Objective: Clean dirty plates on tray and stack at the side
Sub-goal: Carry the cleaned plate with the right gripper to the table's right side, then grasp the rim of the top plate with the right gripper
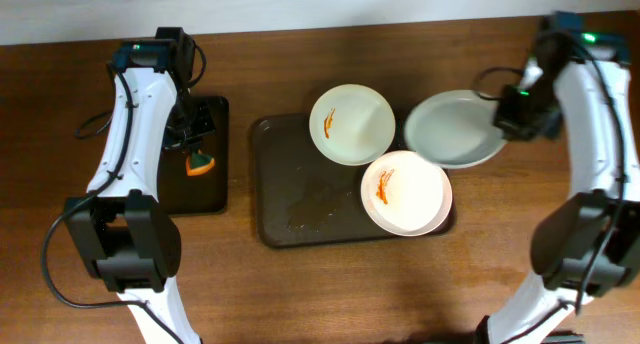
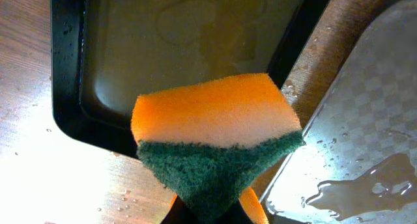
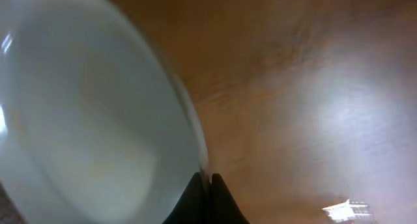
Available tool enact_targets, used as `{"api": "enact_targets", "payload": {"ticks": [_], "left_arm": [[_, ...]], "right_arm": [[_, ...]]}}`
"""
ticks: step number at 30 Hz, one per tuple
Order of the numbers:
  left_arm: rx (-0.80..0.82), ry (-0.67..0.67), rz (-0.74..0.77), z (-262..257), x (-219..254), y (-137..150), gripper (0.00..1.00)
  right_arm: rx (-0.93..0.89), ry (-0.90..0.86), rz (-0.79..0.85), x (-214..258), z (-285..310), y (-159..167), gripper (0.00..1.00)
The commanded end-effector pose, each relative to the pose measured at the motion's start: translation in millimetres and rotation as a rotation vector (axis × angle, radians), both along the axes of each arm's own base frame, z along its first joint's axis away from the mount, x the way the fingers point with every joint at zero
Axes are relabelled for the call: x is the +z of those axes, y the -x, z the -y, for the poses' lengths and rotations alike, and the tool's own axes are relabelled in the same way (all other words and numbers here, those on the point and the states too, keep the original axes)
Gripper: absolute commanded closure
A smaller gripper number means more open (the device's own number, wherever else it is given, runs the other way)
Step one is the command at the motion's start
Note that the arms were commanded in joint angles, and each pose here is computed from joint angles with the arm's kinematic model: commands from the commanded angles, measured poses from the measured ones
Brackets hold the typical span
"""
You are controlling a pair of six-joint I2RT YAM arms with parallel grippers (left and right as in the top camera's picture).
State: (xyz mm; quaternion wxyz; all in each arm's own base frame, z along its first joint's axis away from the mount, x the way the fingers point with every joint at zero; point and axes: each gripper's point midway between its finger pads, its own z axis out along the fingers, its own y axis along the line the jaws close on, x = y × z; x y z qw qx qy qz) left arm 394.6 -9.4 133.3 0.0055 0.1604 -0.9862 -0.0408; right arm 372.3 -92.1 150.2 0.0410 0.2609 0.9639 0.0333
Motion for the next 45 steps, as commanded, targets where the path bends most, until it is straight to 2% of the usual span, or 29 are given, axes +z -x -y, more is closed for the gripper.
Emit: {"api": "enact_targets", "payload": {"ticks": [1, 3, 5, 6, 7, 8, 10, 12, 14, 15, 16, 17, 19, 22, 23, 26, 28, 30, 31, 32, 36, 42, 43, 45], "left_arm": [[-0.008, 0.012, 0.025, -1, 10, 2, 1.00], [-0.008, 0.012, 0.025, -1, 10, 1, 1.00], [-0.008, 0.012, 0.027, -1, 10, 1, 1.00], [-0.008, 0.012, 0.025, -1, 10, 2, 1.00], [-0.009, 0.012, 0.024, -1, 10, 2, 1.00], [-0.008, 0.012, 0.021, -2, 10, 3, 1.00], [-0.008, 0.012, 0.020, -1, 10, 3, 1.00], [-0.009, 0.012, 0.021, -1, 10, 2, 1.00], [-0.009, 0.012, 0.026, -1, 10, 1, 1.00], [-0.009, 0.012, 0.026, -1, 10, 1, 1.00], [-0.009, 0.012, 0.025, -1, 10, 2, 1.00], [-0.009, 0.012, 0.025, -1, 10, 2, 1.00], [-0.009, 0.012, 0.026, -1, 10, 1, 1.00], [-0.009, 0.012, 0.026, -1, 10, 1, 1.00], [-0.009, 0.012, 0.026, -1, 10, 1, 1.00], [-0.009, 0.012, 0.026, -1, 10, 1, 1.00], [-0.009, 0.012, 0.026, -1, 10, 1, 1.00], [-0.009, 0.012, 0.026, -1, 10, 1, 1.00], [-0.009, 0.012, 0.029, -1, 10, 1, 1.00], [-0.010, 0.012, 0.029, -1, 10, 1, 1.00], [-0.009, 0.012, 0.028, -1, 10, 1, 1.00], [-0.009, 0.012, 0.029, -1, 10, 1, 1.00], [-0.009, 0.012, 0.029, -1, 10, 1, 1.00], [-0.009, 0.012, 0.028, -1, 10, 1, 1.00]], "right_arm": [[-0.115, -0.034, 0.002, -31, 41, 17, 0.96], [-0.221, -0.040, -0.008, -64, 75, 37, 0.96], [-0.289, -0.061, -0.015, -77, 85, 48, 0.96], [-0.305, -0.069, -0.022, -80, 89, 54, 0.88], [-0.301, -0.086, -0.017, -78, 87, 53, 0.66], [-0.260, -0.147, 0.014, -74, 75, 45, 0.37], [-0.186, -0.210, 0.057, -56, 54, 31, 0.33], [-0.059, -0.192, 0.106, -28, 25, 10, 0.30], [0.207, -0.189, 0.182, -4, -41, -16, 0.21], [0.300, -0.166, 0.194, -3, -72, -26, 0.06], [0.386, -0.139, 0.217, -7, -105, -38, 0.01], [0.381, -0.095, 0.225, -19, -135, -53, 0.02], [0.315, -0.063, 0.220, -37, -153, -67, 0.02], [0.382, -0.084, 0.229, -70, -191, -84, 0.00], [0.390, -0.075, 0.222, -81, -199, -86, 0.12], [0.342, -0.034, 0.188, -105, -199, -89, 0.17], [0.341, -0.034, 0.190, -110, -199, -92, 0.27], [0.340, -0.031, 0.186, -115, -199, -92, 0.34], [0.338, -0.022, 0.182, -117, -197, -91, 0.45], [0.338, -0.018, 0.178, -121, -196, -89, 0.48], [0.337, -0.019, 0.178, -145, -195, -85, 0.48], [0.345, -0.045, 0.181, -150, -200, -83, 0.51], [0.349, -0.046, 0.184, -153, -202, -82, 0.53], [0.356, -0.047, 0.190, -154, -205, -82, 0.77]]}}
